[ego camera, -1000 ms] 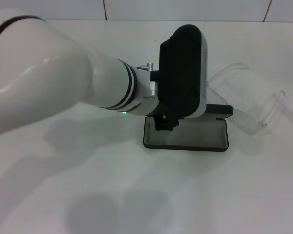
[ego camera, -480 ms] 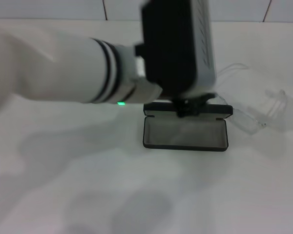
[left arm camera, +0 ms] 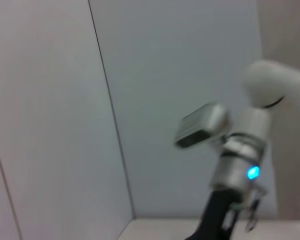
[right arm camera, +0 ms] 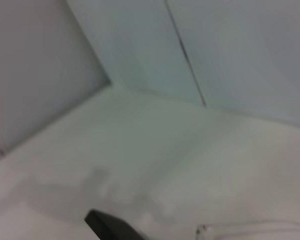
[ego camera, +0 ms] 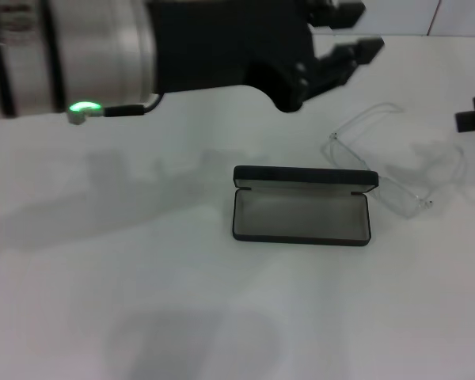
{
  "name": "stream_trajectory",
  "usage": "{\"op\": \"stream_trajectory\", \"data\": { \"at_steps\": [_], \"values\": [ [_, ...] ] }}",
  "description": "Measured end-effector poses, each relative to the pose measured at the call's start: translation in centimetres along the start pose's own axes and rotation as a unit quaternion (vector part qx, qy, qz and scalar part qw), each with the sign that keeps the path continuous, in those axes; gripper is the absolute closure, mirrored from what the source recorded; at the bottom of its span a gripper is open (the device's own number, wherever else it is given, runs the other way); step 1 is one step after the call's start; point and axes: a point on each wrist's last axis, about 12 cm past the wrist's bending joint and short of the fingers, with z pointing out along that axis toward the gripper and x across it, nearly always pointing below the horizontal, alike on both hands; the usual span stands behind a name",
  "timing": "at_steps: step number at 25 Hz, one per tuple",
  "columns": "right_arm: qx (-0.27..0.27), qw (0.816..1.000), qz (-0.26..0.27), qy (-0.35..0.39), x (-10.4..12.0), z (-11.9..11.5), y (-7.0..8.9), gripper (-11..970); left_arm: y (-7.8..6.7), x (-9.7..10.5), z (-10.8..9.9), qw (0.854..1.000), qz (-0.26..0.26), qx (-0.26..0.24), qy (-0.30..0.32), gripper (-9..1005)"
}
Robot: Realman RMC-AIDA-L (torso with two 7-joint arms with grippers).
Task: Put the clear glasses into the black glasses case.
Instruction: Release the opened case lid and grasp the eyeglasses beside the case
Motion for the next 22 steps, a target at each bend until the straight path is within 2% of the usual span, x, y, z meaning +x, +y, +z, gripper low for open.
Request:
{"op": "stream_trajectory", "data": {
  "at_steps": [4, 8, 13, 18, 22],
  "values": [
    [0.014, 0.998, -0.005, 0.054, -2.8, 1.7, 0.1, 224, 0.4, 1.2, -0.9, 0.999, -0.040, 0.015, -0.031, 679],
    [0.036, 0.993, -0.015, 0.108, -4.9, 4.3, 0.6, 258, 0.3, 2.2, -1.2, 0.998, -0.051, 0.019, -0.035, 679],
    [0.026, 0.986, -0.036, 0.162, -7.2, 8.4, 2.4, 276, -0.1, 3.1, -1.7, 0.997, -0.060, 0.027, -0.041, 679],
    [0.034, 0.975, -0.061, 0.213, -8.5, 11.3, 3.9, 287, -0.2, 3.7, -1.7, 0.996, -0.067, 0.035, -0.040, 679],
    [0.042, 0.969, -0.072, 0.234, -9.1, 12.8, 4.5, 296, -0.4, 4.0, -1.8, 0.996, -0.073, 0.041, -0.040, 679]
  ]
}}
